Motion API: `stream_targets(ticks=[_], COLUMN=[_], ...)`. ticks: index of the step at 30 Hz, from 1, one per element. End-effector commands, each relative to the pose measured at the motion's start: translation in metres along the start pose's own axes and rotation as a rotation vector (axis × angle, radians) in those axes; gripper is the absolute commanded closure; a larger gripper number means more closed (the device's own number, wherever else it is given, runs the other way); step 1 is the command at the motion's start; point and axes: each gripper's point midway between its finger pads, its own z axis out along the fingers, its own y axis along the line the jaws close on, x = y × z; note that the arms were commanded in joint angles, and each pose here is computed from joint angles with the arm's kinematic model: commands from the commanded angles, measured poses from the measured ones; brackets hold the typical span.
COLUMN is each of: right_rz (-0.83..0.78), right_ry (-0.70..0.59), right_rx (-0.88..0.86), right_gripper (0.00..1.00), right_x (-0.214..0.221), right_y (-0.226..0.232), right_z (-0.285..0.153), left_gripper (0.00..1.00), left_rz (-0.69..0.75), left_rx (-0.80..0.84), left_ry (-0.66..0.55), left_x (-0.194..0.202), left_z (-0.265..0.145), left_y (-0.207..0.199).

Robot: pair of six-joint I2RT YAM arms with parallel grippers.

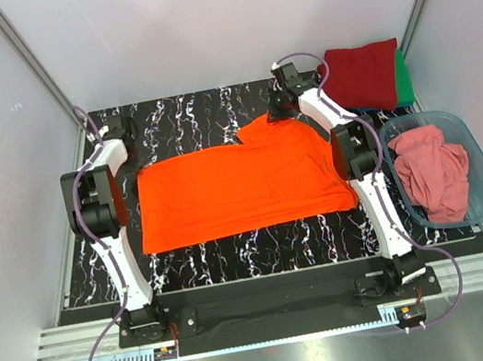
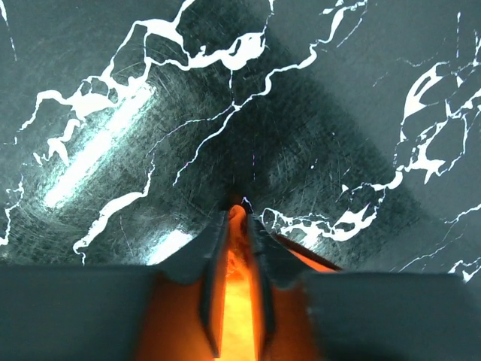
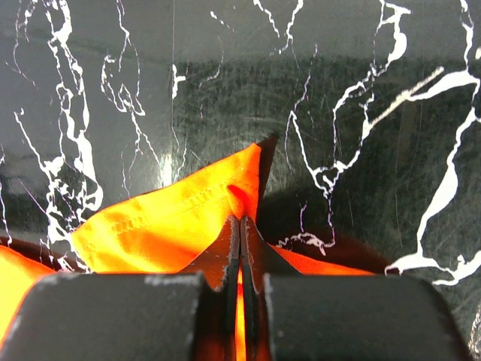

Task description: Fold and stack the t-shirts

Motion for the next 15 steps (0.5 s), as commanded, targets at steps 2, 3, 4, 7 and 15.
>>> stream_targets(ticks=[2, 3, 4, 7, 15], right_rz=[-0.029, -0.034, -0.046, -0.073, -0.151], right_ry=[-0.052, -0.062, -0.067, -0.112, -0.303], right_rx=[-0.028, -0.032, -0.039, -0.053, -0.05], right_gripper=[1.0, 1.0, 1.0, 1.0, 1.0], right_x=[-0.025, -0.028, -0.03, -0.04, -0.064], right_y=[0.016, 0.018, 0.02, 0.025, 0.034], right_z=[-0.034, -0.038, -0.041, -0.058, -0.121], left_gripper=[0.95, 1.0, 1.0, 1.0, 1.0], left_rz=[-0.005, -0.007, -0.006, -0.001, 0.001], left_rx=[0.032, 0.034, 0.037, 0.049, 0.097], left_ry=[-0.008, -0.008, -0.008, -0.018, -0.113], left_x=[-0.009, -0.009, -0.009, -0.011, -0.019], left_z=[-0.001, -0.001, -0.002, -0.011, -0.056], left_y=[-0.009, -0.009, -0.01, -0.012, -0.013])
